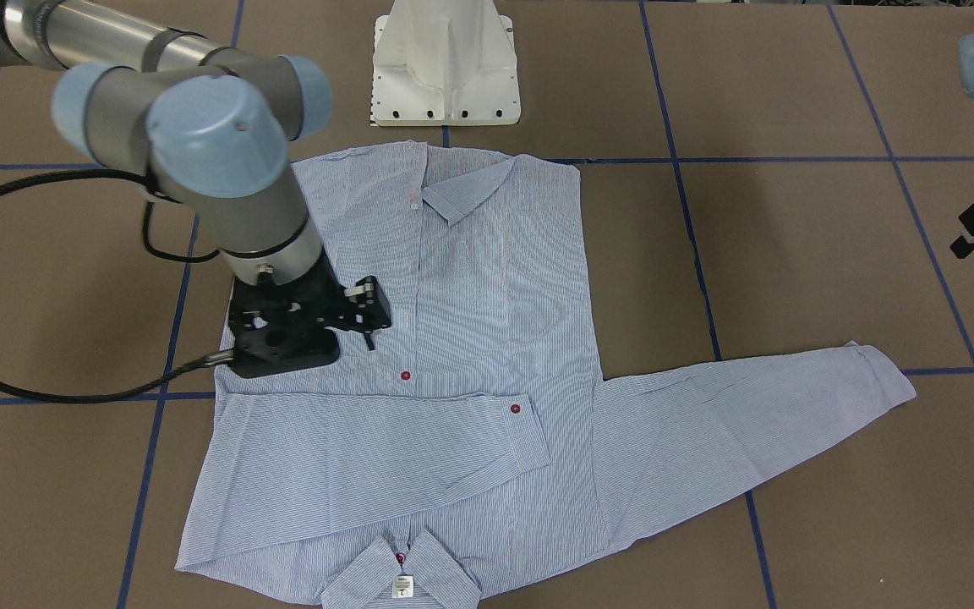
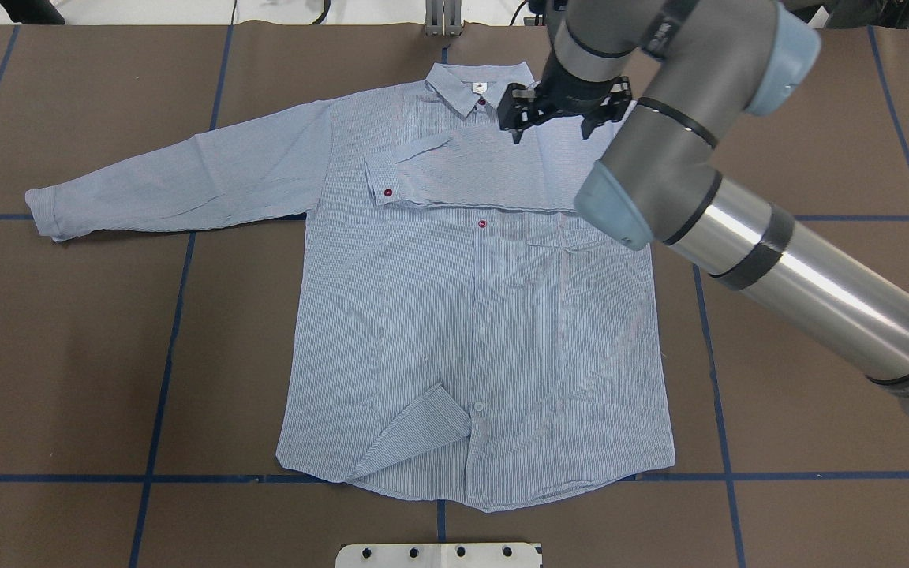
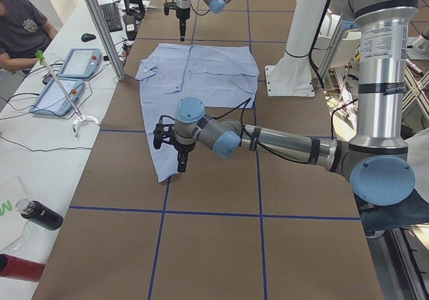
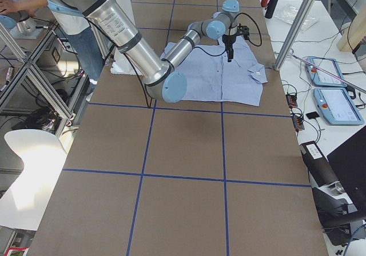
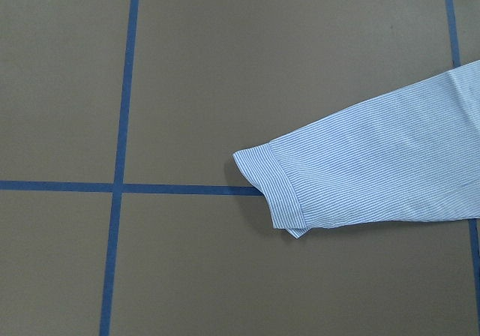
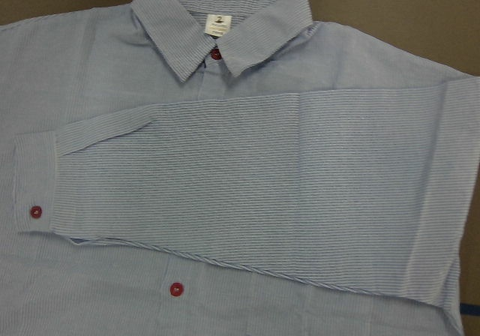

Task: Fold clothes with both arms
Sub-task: 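Release the sleeve and raise the right gripper back toward its side, then lower the left gripper and grasp the cuff of the other sleeve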

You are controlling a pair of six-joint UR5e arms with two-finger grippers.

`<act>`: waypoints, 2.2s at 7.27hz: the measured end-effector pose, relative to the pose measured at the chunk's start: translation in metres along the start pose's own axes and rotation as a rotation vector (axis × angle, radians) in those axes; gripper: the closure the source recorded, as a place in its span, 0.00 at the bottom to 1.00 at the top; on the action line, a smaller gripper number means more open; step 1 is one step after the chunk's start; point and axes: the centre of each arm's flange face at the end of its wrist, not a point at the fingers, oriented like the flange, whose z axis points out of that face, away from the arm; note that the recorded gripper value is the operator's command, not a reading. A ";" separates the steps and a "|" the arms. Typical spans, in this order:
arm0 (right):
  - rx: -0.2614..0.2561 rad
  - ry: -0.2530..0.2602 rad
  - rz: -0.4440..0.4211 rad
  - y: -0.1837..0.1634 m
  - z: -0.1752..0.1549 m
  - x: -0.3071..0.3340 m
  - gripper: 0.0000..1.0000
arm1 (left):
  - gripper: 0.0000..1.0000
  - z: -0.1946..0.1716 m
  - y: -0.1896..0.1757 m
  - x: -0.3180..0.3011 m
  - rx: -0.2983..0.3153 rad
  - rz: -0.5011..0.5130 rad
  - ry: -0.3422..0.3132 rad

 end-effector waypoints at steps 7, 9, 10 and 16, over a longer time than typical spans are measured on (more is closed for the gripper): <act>-0.064 0.071 -0.040 0.019 -0.047 0.113 0.00 | 0.17 0.141 -0.066 0.016 0.098 -0.224 -0.013; -0.068 0.072 -0.039 0.019 -0.046 0.113 0.00 | 0.26 0.153 -0.063 0.024 0.085 -0.224 -0.008; -0.069 0.072 -0.039 0.019 -0.045 0.112 0.00 | 0.28 0.160 -0.057 0.031 0.070 -0.240 -0.005; -0.059 0.060 -0.037 0.022 -0.052 0.101 0.00 | 0.34 0.179 -0.037 0.031 0.028 -0.269 -0.016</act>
